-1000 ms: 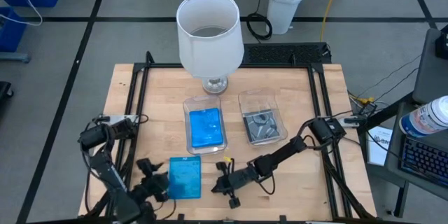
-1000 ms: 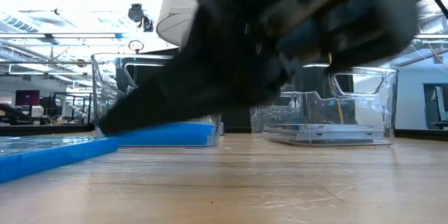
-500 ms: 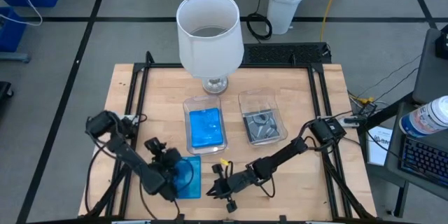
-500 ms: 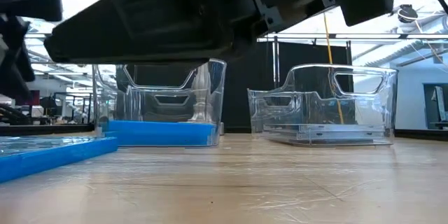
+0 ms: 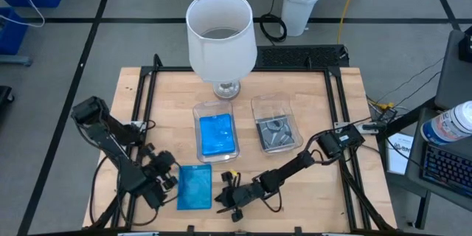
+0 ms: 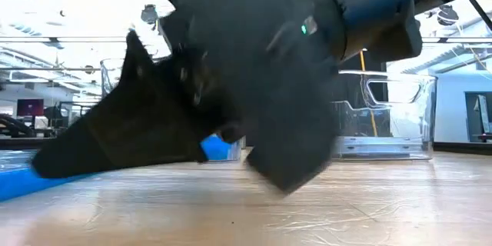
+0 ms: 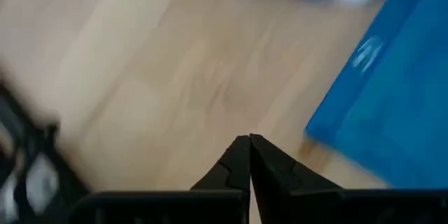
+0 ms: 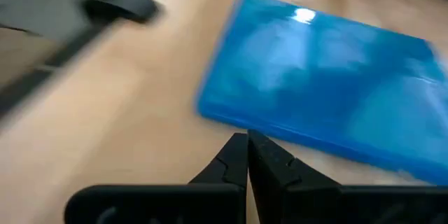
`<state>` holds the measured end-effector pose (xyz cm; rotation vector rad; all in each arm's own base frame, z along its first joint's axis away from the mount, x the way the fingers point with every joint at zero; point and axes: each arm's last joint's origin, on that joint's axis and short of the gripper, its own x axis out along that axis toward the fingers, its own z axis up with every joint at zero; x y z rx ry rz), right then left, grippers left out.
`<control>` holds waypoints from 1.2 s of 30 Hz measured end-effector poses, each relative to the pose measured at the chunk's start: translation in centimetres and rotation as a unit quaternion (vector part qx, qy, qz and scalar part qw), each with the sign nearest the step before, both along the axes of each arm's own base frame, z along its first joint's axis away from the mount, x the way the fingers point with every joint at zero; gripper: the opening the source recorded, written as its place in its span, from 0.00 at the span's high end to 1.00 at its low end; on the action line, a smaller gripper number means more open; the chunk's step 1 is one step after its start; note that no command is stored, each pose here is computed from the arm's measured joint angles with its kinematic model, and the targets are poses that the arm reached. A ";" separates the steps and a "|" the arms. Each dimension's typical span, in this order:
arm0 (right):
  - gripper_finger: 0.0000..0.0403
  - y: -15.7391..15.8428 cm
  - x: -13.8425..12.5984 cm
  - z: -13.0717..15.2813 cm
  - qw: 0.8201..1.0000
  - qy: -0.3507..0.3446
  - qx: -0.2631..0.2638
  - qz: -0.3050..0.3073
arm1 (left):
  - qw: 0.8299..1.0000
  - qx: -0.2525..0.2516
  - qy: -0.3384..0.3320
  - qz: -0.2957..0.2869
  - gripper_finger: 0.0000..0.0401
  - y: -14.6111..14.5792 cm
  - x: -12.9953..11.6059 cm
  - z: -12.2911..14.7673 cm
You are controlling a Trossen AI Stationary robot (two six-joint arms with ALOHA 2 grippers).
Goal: Pick & place jewel cases by type
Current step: Put the blue CD case into the left transparent bin
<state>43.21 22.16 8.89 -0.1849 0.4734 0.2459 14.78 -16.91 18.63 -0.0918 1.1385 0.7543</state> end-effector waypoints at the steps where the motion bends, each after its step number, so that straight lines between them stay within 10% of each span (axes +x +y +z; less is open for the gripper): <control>1: 0.99 -0.1 0.0 -0.1 1.000 -0.001 -0.011 -0.018 | 1.000 -0.014 -0.002 0.014 0.97 0.0 -0.4 -0.3; 10: 0.99 -0.5 -0.2 -0.5 0.997 0.019 -0.013 -0.072 | 0.989 -0.150 -0.006 -0.002 0.98 -2.2 -0.6 -4.3; 36: 0.99 -2.1 0.0 -1.1 0.995 0.052 0.040 -0.069 | 0.986 -0.110 -0.028 -0.122 0.95 -5.5 4.1 -5.8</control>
